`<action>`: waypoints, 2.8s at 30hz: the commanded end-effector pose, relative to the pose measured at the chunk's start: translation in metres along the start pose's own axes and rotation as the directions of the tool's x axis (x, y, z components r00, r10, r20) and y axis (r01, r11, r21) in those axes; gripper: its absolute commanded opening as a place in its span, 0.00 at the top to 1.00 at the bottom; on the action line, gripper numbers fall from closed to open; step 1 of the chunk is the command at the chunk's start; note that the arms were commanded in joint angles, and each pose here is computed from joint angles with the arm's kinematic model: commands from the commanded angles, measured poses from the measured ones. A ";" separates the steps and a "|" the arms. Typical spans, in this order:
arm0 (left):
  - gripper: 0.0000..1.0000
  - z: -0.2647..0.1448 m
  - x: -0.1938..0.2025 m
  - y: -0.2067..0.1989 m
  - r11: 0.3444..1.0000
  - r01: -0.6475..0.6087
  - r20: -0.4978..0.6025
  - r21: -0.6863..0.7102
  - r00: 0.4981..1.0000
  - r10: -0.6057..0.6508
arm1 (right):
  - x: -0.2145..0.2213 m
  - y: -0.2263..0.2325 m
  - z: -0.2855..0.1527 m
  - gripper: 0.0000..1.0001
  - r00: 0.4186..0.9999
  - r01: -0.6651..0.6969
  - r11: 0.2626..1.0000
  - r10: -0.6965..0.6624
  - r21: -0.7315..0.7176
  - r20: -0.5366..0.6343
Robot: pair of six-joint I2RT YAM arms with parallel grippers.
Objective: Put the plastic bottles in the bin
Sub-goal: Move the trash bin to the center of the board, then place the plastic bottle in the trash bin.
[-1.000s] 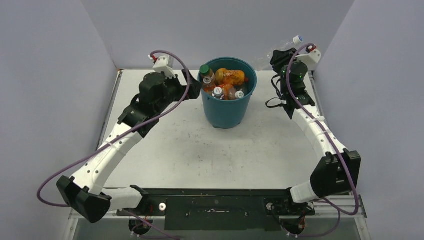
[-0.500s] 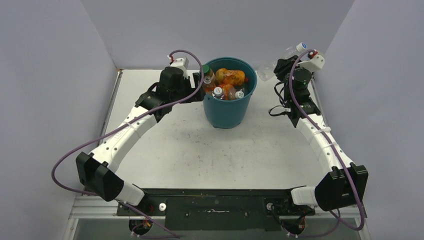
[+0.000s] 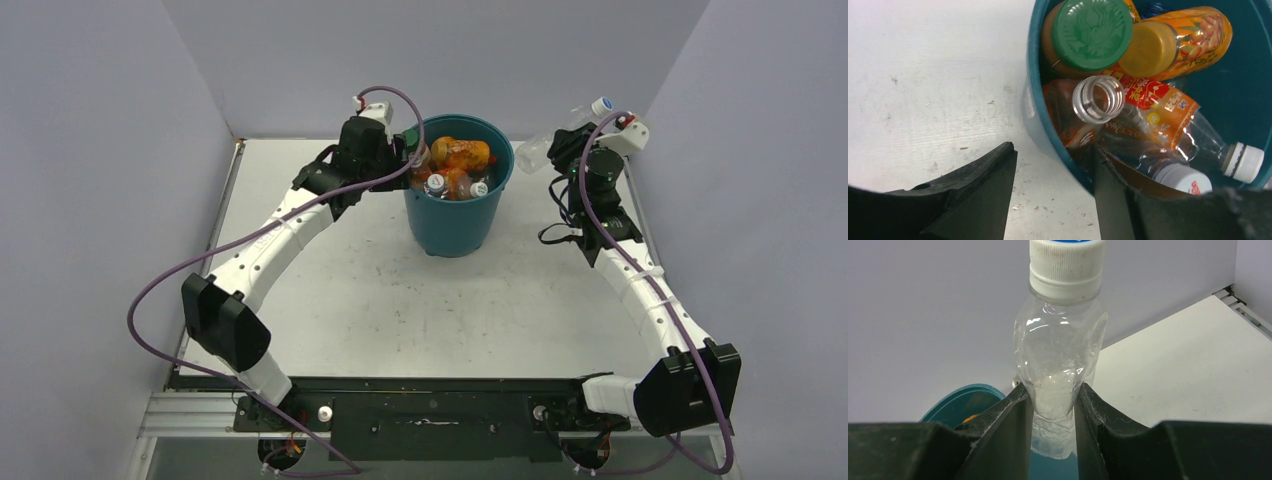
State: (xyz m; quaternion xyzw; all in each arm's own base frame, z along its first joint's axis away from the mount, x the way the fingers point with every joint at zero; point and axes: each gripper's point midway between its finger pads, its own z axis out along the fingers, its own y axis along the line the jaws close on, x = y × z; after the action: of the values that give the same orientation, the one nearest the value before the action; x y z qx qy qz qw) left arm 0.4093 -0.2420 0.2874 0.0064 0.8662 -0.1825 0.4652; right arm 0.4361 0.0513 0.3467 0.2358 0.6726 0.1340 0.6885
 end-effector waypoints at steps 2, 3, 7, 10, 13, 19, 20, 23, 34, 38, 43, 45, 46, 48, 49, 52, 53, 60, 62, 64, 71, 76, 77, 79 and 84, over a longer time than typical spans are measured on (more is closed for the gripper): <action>0.50 0.008 0.005 0.009 0.999 -0.027 -0.027 -0.037 0.999 0.026 | -0.030 0.016 -0.012 0.95 0.997 -0.029 0.998 0.033 -0.050 0.070; 0.51 0.010 0.007 0.010 0.999 -0.031 -0.032 -0.043 0.999 0.030 | -0.030 0.017 -0.013 0.95 0.997 -0.030 0.998 0.034 -0.054 0.070; 0.66 0.015 0.007 0.008 0.998 -0.038 -0.045 -0.043 0.998 0.036 | -0.030 0.019 -0.013 0.95 0.997 -0.033 0.998 0.037 -0.059 0.065; 0.77 0.015 0.004 0.004 0.999 -0.037 -0.045 -0.032 0.998 0.036 | -0.028 0.017 -0.013 0.95 0.998 -0.032 0.998 0.036 -0.055 0.060; 0.92 0.012 0.000 0.002 0.999 -0.040 -0.040 -0.031 0.998 0.039 | -0.028 0.018 -0.013 0.95 0.998 -0.032 0.998 0.036 -0.056 0.059; 1.00 -0.003 -0.015 0.008 0.994 -0.081 -0.017 -0.072 0.997 0.080 | -0.028 0.019 -0.012 0.95 0.998 -0.031 0.998 0.035 -0.058 0.057; 1.00 -0.007 -0.018 0.011 0.992 -0.091 -0.015 -0.088 0.996 0.090 | -0.029 0.019 -0.013 0.95 0.998 -0.031 0.998 0.034 -0.059 0.059; 1.00 -0.020 -0.029 0.022 0.985 -0.113 0.003 -0.132 0.993 0.114 | -0.031 0.020 -0.013 0.95 0.997 -0.032 0.998 0.036 -0.060 0.064; 1.00 -0.074 -0.052 0.127 0.942 -0.008 0.061 -0.334 0.998 0.030 | -0.034 0.026 -0.012 0.95 0.997 -0.036 0.996 0.041 -0.083 0.059; 1.00 -0.080 -0.039 0.151 0.935 0.030 0.070 -0.354 0.998 -0.005 | -0.028 0.029 -0.012 0.95 0.998 -0.045 0.994 0.049 -0.099 0.042; 1.00 -0.071 -0.021 0.148 0.948 0.036 0.038 -0.316 0.999 -0.025 | -0.019 0.035 -0.013 0.95 0.999 -0.046 0.991 0.049 -0.125 0.014; 1.00 -0.068 -0.016 0.146 0.954 0.041 0.033 -0.298 0.999 -0.033 | -0.018 0.044 -0.015 0.95 0.999 -0.053 0.985 0.052 -0.165 -0.006; 1.00 -0.066 -0.013 0.145 0.955 0.042 0.027 -0.294 0.999 -0.036 | -0.017 0.053 -0.017 0.95 0.998 -0.056 0.977 0.052 -0.205 -0.025; 1.00 -0.065 -0.012 0.146 0.955 0.043 0.021 -0.294 0.999 -0.039 | -0.018 0.077 -0.021 0.95 0.997 -0.060 0.956 0.042 -0.289 -0.068; 1.00 -0.065 -0.012 0.145 0.956 0.045 0.023 -0.290 0.999 -0.040 | -0.015 0.092 -0.025 0.95 0.995 -0.061 0.936 0.028 -0.346 -0.098; 0.88 -0.071 -0.020 0.140 0.961 0.056 0.057 -0.272 0.998 -0.042 | -0.003 0.138 -0.039 0.95 0.986 -0.028 0.881 -0.053 -0.473 -0.157; 0.75 -0.074 -0.025 0.138 0.962 0.060 0.074 -0.265 0.996 -0.042 | -0.002 0.151 -0.044 0.95 0.984 -0.009 0.868 -0.081 -0.497 -0.160; 0.00 -0.112 -0.063 0.135 0.956 0.099 0.230 -0.276 0.973 -0.034 | 0.007 0.211 -0.073 0.95 0.968 0.063 0.796 -0.195 -0.602 -0.157; 0.04 -0.130 -0.074 0.136 0.951 0.116 0.292 -0.287 0.956 -0.029 | 0.013 0.230 -0.084 0.95 0.958 0.111 0.760 -0.252 -0.641 -0.134; 0.04 -0.149 -0.084 0.136 0.947 0.141 0.364 -0.287 0.931 -0.028 | 0.023 0.247 -0.095 0.95 0.943 0.173 0.721 -0.318 -0.672 -0.099; 0.04 -0.198 -0.083 0.118 0.987 0.120 0.621 -0.109 0.783 -0.027 | 0.062 0.277 -0.101 0.95 0.802 0.499 0.591 -0.592 -0.633 0.080; 0.04 -0.205 -0.060 0.120 0.995 0.072 0.690 -0.071 0.724 -0.003 | 0.082 0.277 -0.085 0.95 0.695 0.636 0.504 -0.703 -0.584 0.149; 0.04 -0.204 -0.054 0.122 0.995 0.073 0.699 -0.066 0.715 -0.006 | 0.088 0.276 -0.081 0.95 0.681 0.650 0.497 -0.717 -0.575 0.151; 0.04 -0.211 -0.053 0.118 0.998 0.053 0.736 -0.032 0.677 -0.012 | 0.090 0.277 -0.080 0.95 0.680 0.653 0.496 -0.716 -0.572 0.156; 0.04 -0.231 -0.073 0.076 0.988 -0.071 0.791 0.140 0.608 -0.068 | 0.083 0.294 -0.103 0.95 0.761 0.546 0.488 -0.630 -0.681 0.158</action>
State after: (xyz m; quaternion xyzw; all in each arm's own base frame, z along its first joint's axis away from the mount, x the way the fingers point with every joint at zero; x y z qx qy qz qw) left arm 0.2947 -0.0616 0.3552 -0.0871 0.6628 -0.1514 0.7282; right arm 0.3919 0.3614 0.3881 -0.2943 0.6802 0.1040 0.6632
